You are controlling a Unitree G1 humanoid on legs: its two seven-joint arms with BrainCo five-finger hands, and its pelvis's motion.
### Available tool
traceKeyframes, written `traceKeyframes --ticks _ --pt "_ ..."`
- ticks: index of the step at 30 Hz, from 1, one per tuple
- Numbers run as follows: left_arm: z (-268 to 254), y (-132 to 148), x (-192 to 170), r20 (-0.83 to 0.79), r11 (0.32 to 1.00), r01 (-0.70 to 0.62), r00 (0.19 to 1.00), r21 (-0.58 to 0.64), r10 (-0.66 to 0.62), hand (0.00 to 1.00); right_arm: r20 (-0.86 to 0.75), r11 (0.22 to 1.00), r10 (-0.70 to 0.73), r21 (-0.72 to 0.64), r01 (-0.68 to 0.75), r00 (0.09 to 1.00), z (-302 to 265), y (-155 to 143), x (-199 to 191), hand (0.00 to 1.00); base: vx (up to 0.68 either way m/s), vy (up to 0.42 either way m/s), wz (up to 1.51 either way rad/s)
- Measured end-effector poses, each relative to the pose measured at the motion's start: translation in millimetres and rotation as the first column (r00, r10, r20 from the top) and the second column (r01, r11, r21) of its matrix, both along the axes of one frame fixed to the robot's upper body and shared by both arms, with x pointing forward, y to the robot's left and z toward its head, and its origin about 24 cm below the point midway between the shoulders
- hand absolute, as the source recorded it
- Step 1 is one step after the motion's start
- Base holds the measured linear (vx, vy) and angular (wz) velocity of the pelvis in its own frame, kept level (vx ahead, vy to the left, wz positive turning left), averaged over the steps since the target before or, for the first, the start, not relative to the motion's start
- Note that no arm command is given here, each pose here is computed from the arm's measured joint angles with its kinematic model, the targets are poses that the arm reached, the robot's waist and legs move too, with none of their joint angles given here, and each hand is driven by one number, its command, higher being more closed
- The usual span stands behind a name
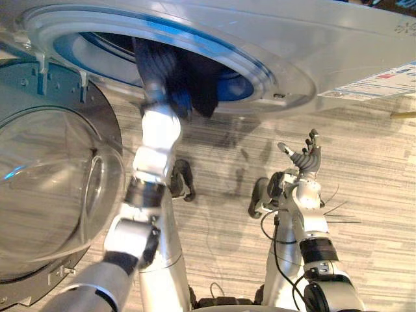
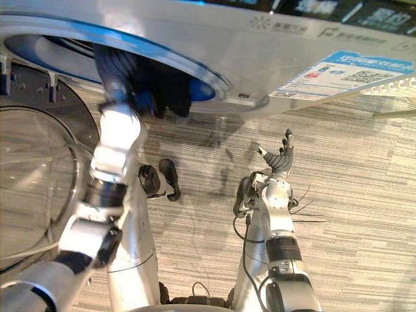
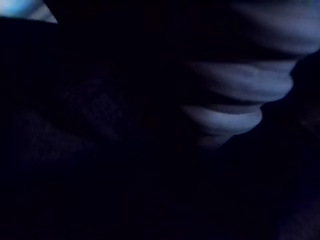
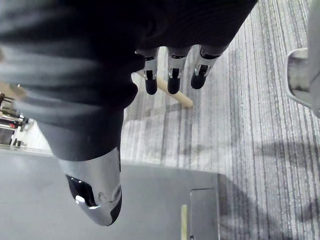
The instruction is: Pick up the laundry basket with both hands and put the clothes into the washing machine.
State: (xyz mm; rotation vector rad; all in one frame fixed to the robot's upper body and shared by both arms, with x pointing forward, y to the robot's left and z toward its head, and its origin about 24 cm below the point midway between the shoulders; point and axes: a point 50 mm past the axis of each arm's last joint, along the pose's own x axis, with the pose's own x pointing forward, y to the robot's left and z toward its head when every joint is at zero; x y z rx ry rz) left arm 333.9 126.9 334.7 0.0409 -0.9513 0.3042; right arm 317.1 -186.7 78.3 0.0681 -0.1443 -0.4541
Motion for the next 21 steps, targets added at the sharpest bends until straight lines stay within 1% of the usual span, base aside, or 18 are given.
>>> traceKeyframes --ticks 2,3,6,7,9,11,15,19,20,21 --pt "31.4 -3.4 -7.5 0.099 0.998 -0.053 0.994 0.021 0.05 1.0 0.025 1.0 0.005 0.009 -0.005 1.0 3.4 2.9 1.2 0.0 0.01 -0.034 0.01" --pt "51.4 -5.7 -11.3 0.149 0.996 -0.088 0.985 0.026 0.083 0.0 0.044 1.0 0.008 0.016 -0.009 0.999 6.1 5.0 2.1 0.0 0.0 0.0 0.0" --pt "75.3 -11.0 -9.8 0.164 0.987 -0.153 0.976 0.05 0.143 0.0 0.075 0.999 0.011 0.05 -0.015 0.997 11.9 8.0 5.2 0.0 0.0 -0.012 0.01" --pt "76.5 -10.8 -7.7 0.155 0.984 -0.167 0.975 0.057 0.157 0.0 0.082 0.998 0.008 0.06 -0.013 0.997 12.8 8.0 5.4 0.0 0.02 -0.009 -0.04" --pt "79.0 -8.2 0.7 0.121 0.962 -0.252 0.963 0.103 0.239 0.0 0.108 0.997 0.014 0.072 -0.021 0.994 15.9 8.0 6.3 0.0 0.03 -0.018 0.01" --pt "79.1 -3.1 8.0 0.088 0.949 -0.292 0.955 0.122 0.282 0.0 0.111 0.997 0.032 0.071 -0.04 0.993 17.8 11.0 10.2 0.0 0.02 -0.044 0.02" --pt "78.9 4.5 18.1 0.024 0.928 -0.321 0.946 0.189 0.322 0.0 0.12 0.995 0.049 0.084 -0.059 0.992 21.6 13.9 15.5 0.0 0.0 -0.035 -0.01" --pt "72.0 9.0 28.7 -0.015 0.877 -0.35 0.927 0.33 0.376 0.0 0.114 0.993 0.067 0.088 -0.077 0.991 19.8 14.4 16.3 0.0 0.0 0.0 0.0" --pt "67.5 10.6 34.0 -0.038 0.852 -0.352 0.918 0.388 0.396 0.0 0.112 0.992 0.079 0.09 -0.089 0.991 19.5 15.4 17.7 0.0 0.0 0.0 0.0" --pt "63.6 10.1 38.5 -0.053 0.814 -0.345 0.908 0.468 0.415 0.0 0.109 0.991 0.095 0.089 -0.105 0.99 19.1 16.0 18.8 0.0 0.0 0.0 0.0"
